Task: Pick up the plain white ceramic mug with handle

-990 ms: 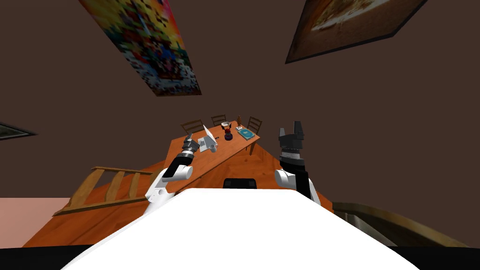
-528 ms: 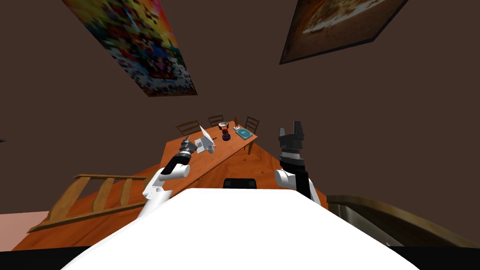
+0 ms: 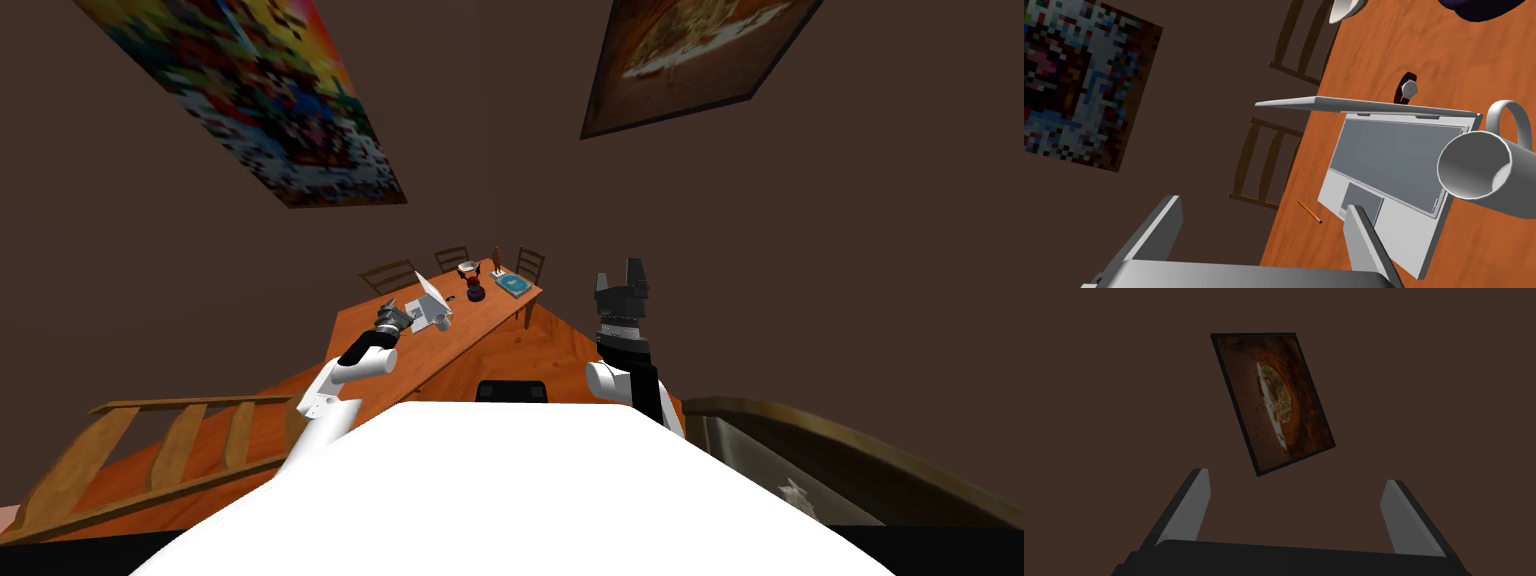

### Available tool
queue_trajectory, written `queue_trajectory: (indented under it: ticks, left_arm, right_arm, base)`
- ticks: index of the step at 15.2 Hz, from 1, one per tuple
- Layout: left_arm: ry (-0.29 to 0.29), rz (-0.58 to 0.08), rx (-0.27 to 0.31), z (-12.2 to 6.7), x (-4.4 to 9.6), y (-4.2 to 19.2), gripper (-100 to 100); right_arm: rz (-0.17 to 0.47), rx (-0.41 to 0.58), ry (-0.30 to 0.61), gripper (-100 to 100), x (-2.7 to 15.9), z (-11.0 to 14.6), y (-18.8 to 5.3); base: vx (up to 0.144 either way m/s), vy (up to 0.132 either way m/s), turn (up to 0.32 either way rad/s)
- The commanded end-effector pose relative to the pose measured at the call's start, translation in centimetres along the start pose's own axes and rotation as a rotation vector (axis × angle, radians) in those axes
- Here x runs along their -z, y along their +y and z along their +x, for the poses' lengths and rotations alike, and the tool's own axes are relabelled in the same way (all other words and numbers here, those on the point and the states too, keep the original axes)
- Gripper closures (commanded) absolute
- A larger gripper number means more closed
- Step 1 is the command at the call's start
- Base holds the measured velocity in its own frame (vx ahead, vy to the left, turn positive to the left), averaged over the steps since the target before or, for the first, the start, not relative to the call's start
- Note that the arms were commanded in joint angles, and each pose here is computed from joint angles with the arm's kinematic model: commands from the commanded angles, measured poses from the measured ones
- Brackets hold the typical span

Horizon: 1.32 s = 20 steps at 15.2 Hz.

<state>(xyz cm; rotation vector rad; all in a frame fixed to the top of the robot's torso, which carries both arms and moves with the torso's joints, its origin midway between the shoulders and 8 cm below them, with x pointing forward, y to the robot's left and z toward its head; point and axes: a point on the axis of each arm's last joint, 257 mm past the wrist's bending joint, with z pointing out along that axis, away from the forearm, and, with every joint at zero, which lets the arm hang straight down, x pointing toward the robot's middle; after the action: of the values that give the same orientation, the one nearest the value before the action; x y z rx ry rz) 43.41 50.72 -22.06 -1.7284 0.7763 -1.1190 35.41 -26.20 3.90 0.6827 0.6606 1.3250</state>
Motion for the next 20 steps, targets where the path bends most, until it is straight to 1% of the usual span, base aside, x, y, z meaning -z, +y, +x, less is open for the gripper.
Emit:
queue_trajectory:
  ticks: [1, 2, 3, 4, 5, 7, 8, 9, 10, 11, 12, 13, 14, 15, 16, 17, 18, 19, 20]
  left_arm:
    - [-0.018, -0.016, 0.010, -0.5, -0.1, 0.3, -100]
    - [-0.075, -0.037, 0.066, -2.9, -0.7, 0.4, -100]
    - [-0.087, -0.053, 0.066, -3.2, -0.7, 0.8, -100]
    - [-0.089, -0.055, 0.066, -3.2, -0.7, 0.9, -100]
    - [-0.147, -0.073, 0.123, -5.7, -1.1, 1.1, -100]
    - [-0.161, -0.090, 0.127, -6.0, -1.0, 1.5, -100]
    - [-0.212, -0.100, 0.185, -8.0, -1.3, 1.4, -100]
    - [-0.231, -0.121, 0.192, -8.5, -1.1, 2.1, -100]
    - [-0.234, -0.123, 0.192, -8.6, -1.1, 2.2, -100]
    - [-0.282, -0.129, 0.252, -10.3, -1.3, 1.9, -100]
    - [-0.306, -0.150, 0.261, -11.1, -1.1, 2.9, -100]
    - [-0.307, -0.152, 0.261, -11.2, -1.0, 2.9, -100]
    - [-0.357, -0.157, 0.325, -13.0, -1.1, 2.9, -100]
    - [-0.376, -0.175, 0.333, -13.5, -0.8, 3.6, -100]
    - [-0.380, -0.179, 0.333, -13.5, -0.8, 3.7, -100]
    - [-0.431, -0.185, 0.401, -15.2, -0.7, 3.8, -100]
    - [-0.451, -0.203, 0.408, -15.7, -0.4, 4.5, -100]
    - [-0.451, -0.203, 0.408, -15.7, -0.4, 4.5, -100]
    - [-0.502, -0.208, 0.478, -17.2, -0.2, 4.7, -100]
  right_arm:
    - [0.000, 0.000, 0.000, 0, 0.0, 0.0, 0.0]
    - [0.000, 0.000, 0.000, 0, 0.0, 0.0, 0.0]
    - [0.000, 0.000, 0.000, 0, 0.0, 0.0, 0.0]
    - [0.000, 0.000, 0.000, 0, 0.0, 0.0, 0.0]
    - [0.000, 0.000, 0.000, 0, 0.0, 0.0, 0.0]
    - [0.000, 0.000, 0.000, 0, 0.0, 0.0, 0.0]
    - [0.000, 0.000, 0.000, 0, 0.0, 0.0, 0.0]
    - [0.000, 0.000, 0.000, 0, 0.0, 0.0, 0.0]
    - [0.000, 0.000, 0.000, 0, 0.0, 0.0, 0.0]
    - [0.000, 0.000, 0.000, 0, 0.0, 0.0, 0.0]
    - [0.000, 0.000, 0.000, 0, 0.0, 0.0, 0.0]
    - [0.000, 0.000, 0.000, 0, 0.0, 0.0, 0.0]
    - [0.000, 0.000, 0.000, 0, 0.0, 0.0, 0.0]
    - [0.000, 0.000, 0.000, 0, 0.0, 0.0, 0.0]
    - [0.000, 0.000, 0.000, 0, 0.0, 0.0, 0.0]
    - [0.000, 0.000, 0.000, 0, 0.0, 0.0, 0.0]
    - [0.000, 0.000, 0.000, 0, 0.0, 0.0, 0.0]
    - [0.000, 0.000, 0.000, 0, 0.0, 0.0, 0.0]
    - [0.000, 0.000, 0.000, 0, 0.0, 0.0, 0.0]
  base:
    - [0.000, 0.001, 0.012]
    - [0.000, -0.006, -0.137]
    - [0.000, -0.003, -0.173]
    - [0.001, 0.001, -0.069]
    - [0.002, -0.002, -0.131]
    - [0.002, 0.001, -0.114]
    - [0.003, 0.000, -0.140]
    - [0.004, 0.001, -0.171]
    - [0.003, 0.003, -0.071]
    - [0.005, 0.000, -0.155]
    - [0.006, 0.003, -0.163]
    - [0.005, 0.005, -0.053]
    - [0.006, 0.002, -0.137]
    - [0.007, 0.004, -0.160]
    - [0.005, 0.007, -0.065]
    - [0.007, 0.002, -0.148]
    - [0.008, 0.007, -0.156]
    - [0.007, 0.009, -0.061]
    - [0.008, 0.006, -0.159]
